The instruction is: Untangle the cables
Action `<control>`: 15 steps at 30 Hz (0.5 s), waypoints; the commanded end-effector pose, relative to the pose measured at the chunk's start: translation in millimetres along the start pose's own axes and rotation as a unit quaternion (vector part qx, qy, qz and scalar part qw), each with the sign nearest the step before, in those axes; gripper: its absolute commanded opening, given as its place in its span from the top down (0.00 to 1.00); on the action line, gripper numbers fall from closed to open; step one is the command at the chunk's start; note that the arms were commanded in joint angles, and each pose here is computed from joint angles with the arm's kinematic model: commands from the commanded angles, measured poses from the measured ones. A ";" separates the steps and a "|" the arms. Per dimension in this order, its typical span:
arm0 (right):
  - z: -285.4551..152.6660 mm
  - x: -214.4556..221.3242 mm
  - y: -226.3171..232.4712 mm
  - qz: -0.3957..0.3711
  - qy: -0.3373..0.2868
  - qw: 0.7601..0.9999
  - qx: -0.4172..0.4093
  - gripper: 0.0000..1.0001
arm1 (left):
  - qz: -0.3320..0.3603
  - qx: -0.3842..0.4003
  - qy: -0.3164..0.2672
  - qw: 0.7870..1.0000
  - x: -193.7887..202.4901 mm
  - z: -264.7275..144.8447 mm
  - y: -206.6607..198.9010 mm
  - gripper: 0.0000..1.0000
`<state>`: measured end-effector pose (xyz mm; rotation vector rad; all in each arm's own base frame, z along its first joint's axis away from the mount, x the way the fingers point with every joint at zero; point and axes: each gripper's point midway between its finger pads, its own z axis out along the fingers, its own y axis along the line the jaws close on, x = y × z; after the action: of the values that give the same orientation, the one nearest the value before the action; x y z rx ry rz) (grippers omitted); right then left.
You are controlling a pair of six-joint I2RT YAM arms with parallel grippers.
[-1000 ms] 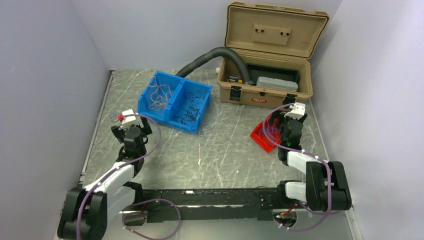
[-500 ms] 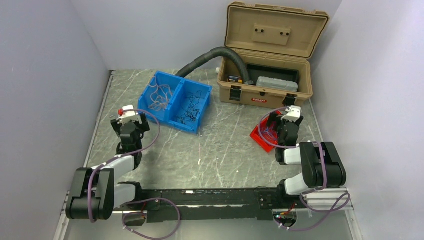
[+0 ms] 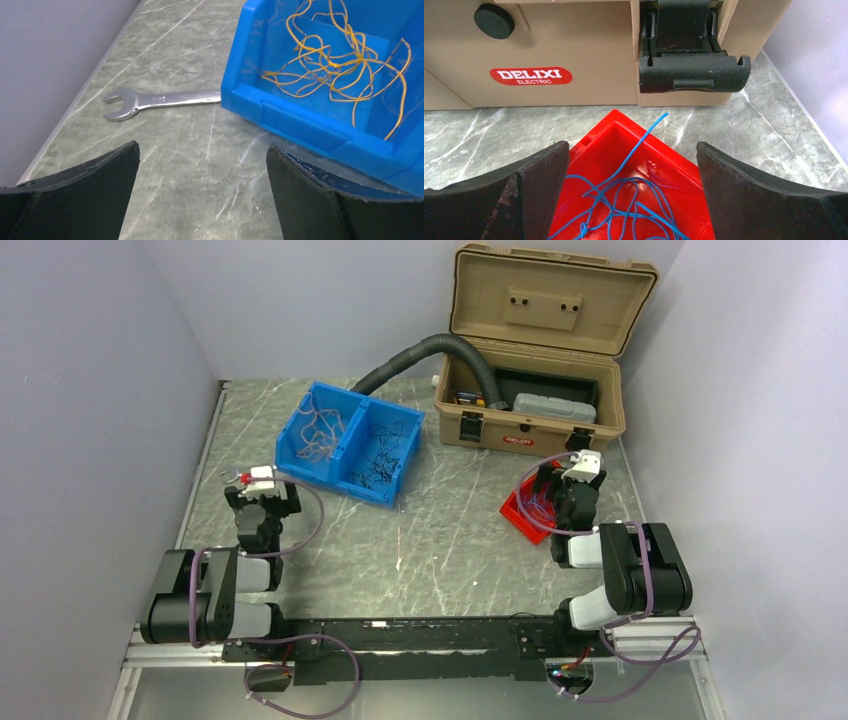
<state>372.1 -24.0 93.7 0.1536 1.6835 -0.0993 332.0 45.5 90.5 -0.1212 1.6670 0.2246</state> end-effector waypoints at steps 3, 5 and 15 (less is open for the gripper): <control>3.9 -1.0 3.7 -0.005 0.002 1.000 -0.011 0.00 | -0.006 0.009 -0.035 0.999 -33.1 20.8 -4.8 0.01; 3.9 -1.0 4.2 -0.005 0.002 1.000 -0.012 0.00 | 0.002 0.003 -0.020 1.000 -32.7 25.2 -6.4 0.01; 3.9 -1.4 3.9 -0.005 0.001 1.000 -0.011 0.00 | 0.009 0.017 -0.019 1.000 -32.6 27.4 -11.6 0.01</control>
<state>372.2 -23.8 93.7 0.1522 1.6837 -0.0983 356.9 41.1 109.2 -0.0969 1.6566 0.2143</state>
